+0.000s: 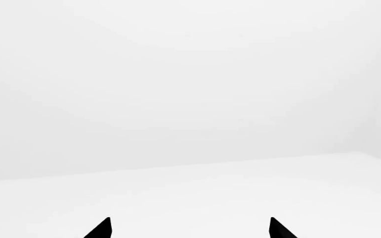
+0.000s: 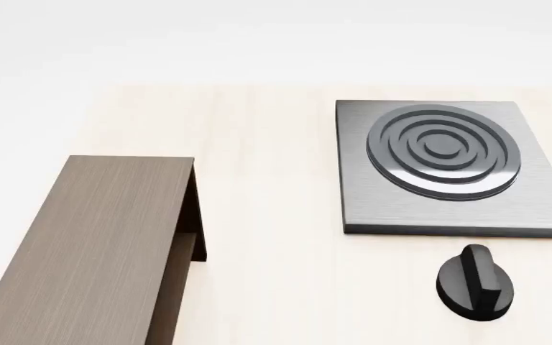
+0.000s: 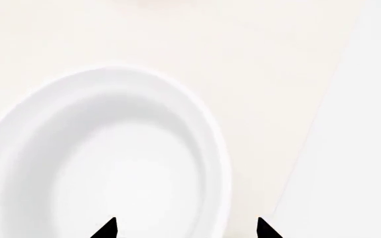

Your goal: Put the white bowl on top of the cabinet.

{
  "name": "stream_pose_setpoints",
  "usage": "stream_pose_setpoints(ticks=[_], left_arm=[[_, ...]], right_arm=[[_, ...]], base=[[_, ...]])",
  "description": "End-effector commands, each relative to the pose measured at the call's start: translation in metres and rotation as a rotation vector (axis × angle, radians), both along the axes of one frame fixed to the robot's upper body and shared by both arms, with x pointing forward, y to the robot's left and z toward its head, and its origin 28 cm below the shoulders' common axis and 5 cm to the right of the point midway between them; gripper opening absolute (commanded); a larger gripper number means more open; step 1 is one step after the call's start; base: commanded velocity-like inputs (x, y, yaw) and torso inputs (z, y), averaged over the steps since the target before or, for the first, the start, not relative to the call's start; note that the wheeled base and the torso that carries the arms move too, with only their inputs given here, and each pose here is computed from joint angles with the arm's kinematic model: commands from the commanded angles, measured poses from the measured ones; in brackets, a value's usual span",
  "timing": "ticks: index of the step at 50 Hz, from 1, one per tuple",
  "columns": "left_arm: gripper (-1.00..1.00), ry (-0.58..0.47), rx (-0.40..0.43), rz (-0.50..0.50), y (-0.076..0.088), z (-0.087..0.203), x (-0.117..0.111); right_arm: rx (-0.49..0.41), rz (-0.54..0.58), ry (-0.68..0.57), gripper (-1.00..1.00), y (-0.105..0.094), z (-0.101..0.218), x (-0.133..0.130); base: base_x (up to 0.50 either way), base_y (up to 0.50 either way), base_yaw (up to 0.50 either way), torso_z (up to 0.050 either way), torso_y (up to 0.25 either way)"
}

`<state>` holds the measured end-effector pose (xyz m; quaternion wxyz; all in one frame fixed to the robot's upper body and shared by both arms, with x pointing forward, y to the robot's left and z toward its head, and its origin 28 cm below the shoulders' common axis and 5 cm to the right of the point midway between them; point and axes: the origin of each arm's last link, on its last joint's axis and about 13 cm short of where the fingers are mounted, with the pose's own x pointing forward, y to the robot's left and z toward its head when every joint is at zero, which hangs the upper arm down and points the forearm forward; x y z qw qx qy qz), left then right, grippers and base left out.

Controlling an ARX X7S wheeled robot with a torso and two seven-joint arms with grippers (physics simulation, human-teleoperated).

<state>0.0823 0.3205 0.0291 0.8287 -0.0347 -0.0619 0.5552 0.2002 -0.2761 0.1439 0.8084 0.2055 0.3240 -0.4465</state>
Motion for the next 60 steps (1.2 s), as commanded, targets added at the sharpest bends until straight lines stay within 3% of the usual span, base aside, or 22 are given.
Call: stream_pose_setpoints(ticks=[1,32,33,54,60], left_arm=[[1.00,0.004,0.003,-0.001,0.000,0.000,0.001],[1.00,0.010,0.006,-0.002,-0.001,0.000,0.001],[1.00,0.010,0.007,-0.002,-0.001,0.000,0.001],[1.00,-0.003,0.000,-0.002,0.000,-0.001,0.001],[1.00,-0.004,-0.001,-0.003,-0.001,-0.001,0.001]], right_arm=[[0.027,-0.015,0.014,1.00,-0.003,-0.012,-0.003],[0.153,-0.025,0.016,1.00,-0.005,-0.029,-0.004],[0.147,-0.034,0.022,-1.00,-0.005,-0.029,-0.005],[0.146,-0.056,0.010,-1.00,-0.004,-0.027,-0.007],[0.144,-0.107,-0.011,-1.00,-0.006,-0.025,-0.008]], base=[[0.00,0.00,0.00,0.000,0.000],[0.00,0.00,0.00,0.000,0.000],[0.00,0.00,0.00,0.000,0.000],[0.00,0.00,0.00,-0.001,0.000],[0.00,0.00,0.00,-0.002,0.000]])
